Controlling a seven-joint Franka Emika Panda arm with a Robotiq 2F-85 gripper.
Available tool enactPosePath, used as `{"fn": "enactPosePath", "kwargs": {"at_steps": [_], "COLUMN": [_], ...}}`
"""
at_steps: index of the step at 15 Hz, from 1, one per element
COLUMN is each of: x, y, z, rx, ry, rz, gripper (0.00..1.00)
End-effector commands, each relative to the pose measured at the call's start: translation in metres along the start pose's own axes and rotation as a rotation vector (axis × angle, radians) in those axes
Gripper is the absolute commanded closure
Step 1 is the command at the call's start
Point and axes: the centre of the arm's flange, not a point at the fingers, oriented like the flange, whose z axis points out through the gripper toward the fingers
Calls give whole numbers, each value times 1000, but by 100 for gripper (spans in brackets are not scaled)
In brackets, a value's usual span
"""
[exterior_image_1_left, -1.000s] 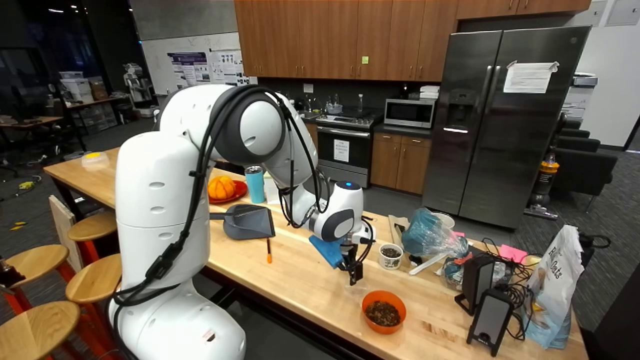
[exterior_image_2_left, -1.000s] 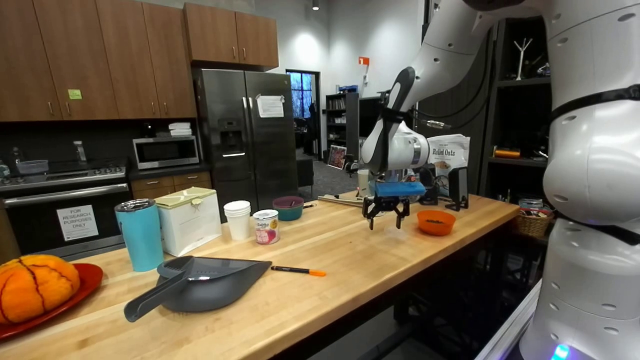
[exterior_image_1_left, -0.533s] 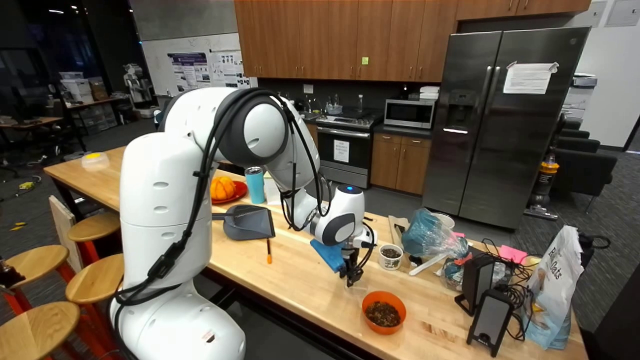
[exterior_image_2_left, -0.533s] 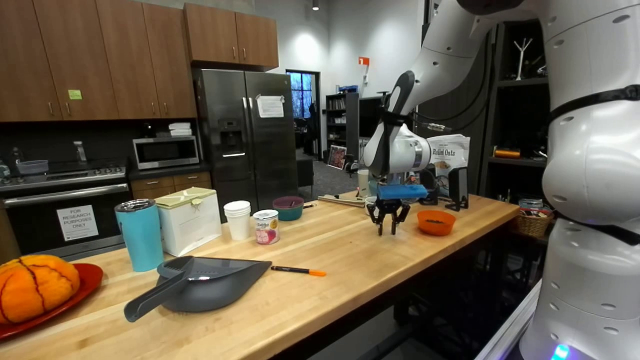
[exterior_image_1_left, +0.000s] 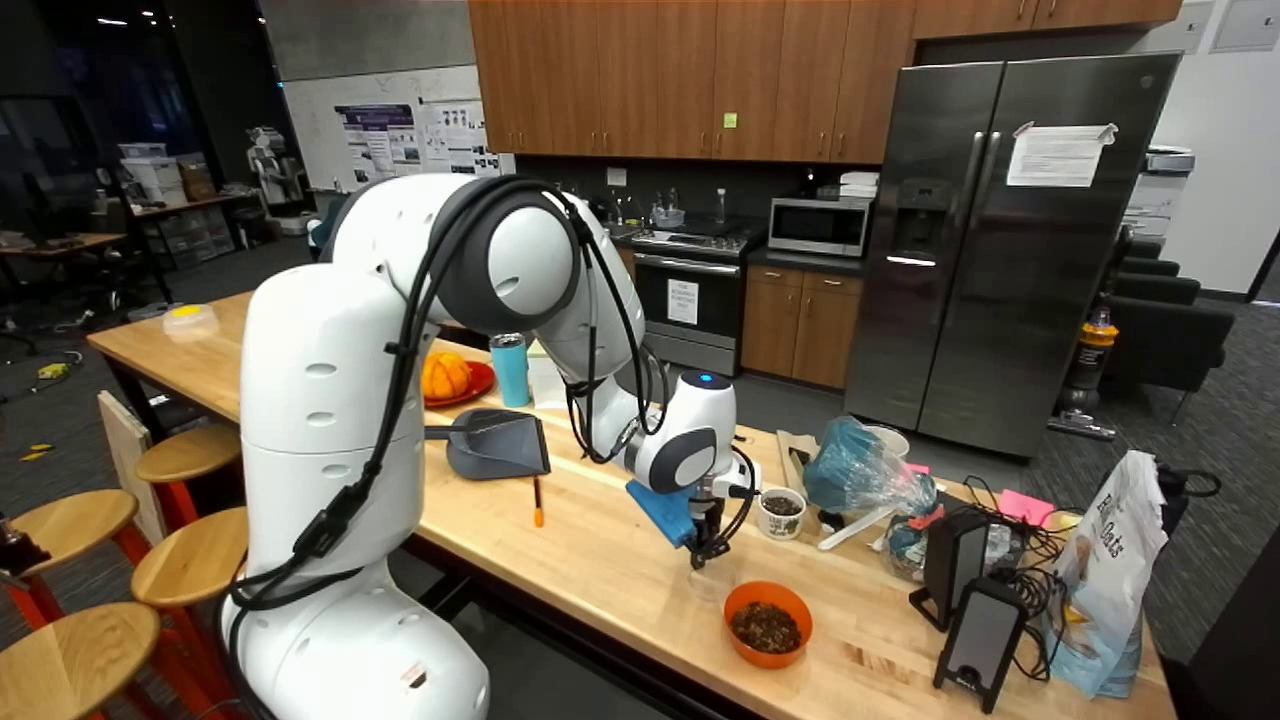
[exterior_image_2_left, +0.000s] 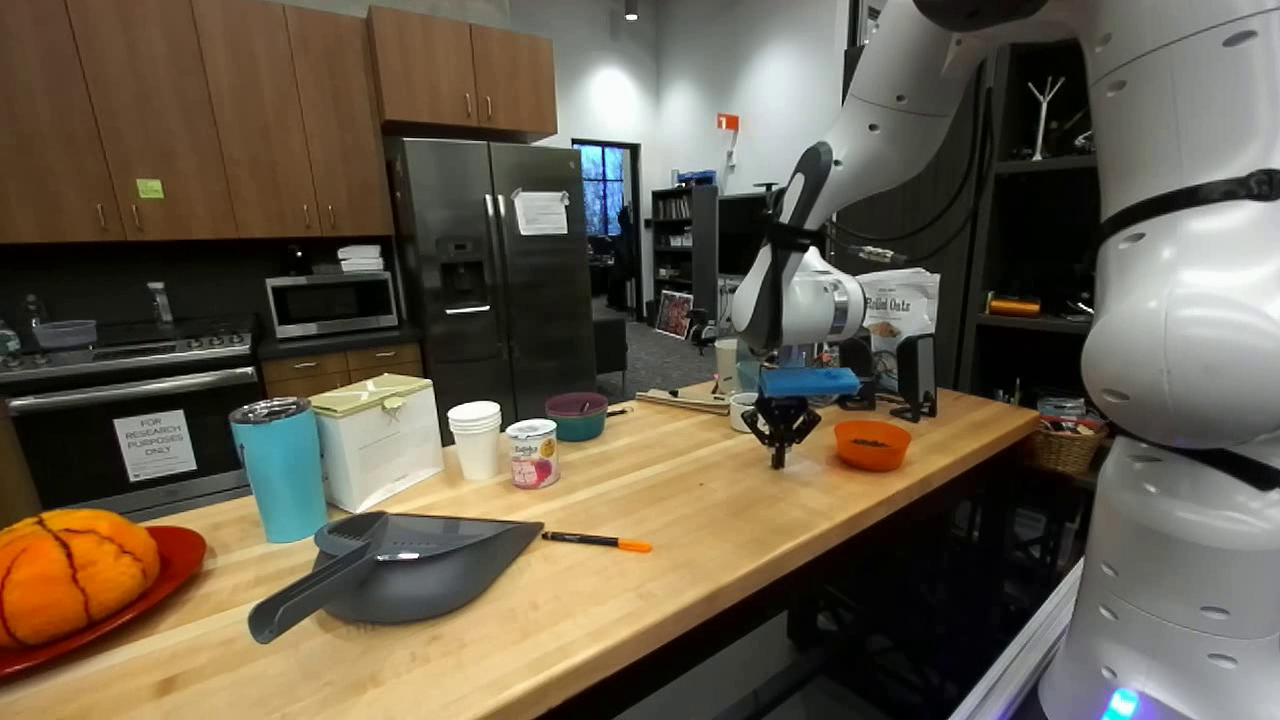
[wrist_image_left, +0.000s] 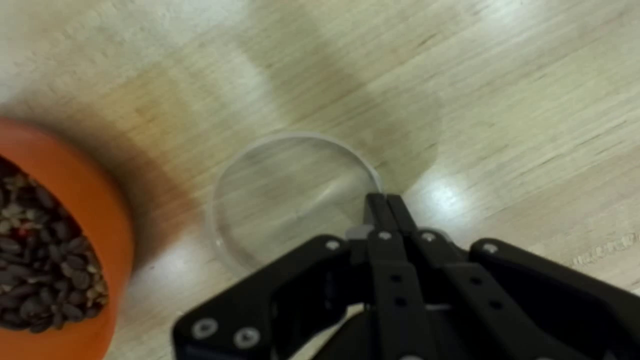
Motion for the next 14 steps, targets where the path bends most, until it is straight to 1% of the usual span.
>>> {"fn": "enactPosePath", "kwargs": {"at_steps": [1,4,6,9,11,14], "x": [-4,-9,-15,-27,-35,-50], "y": [1,-11,-25,-55,-77,-113], "z": [-3,-11,-17,-36,-52,-82], "rx": [-8,-27,-53,-86,-85,-26], "ry": [-9,-10,-11,-1,18,70], "rz": [-29,-84,-149,-273,-363,-463], "gripper": [100,100,100,100,100,100]}}
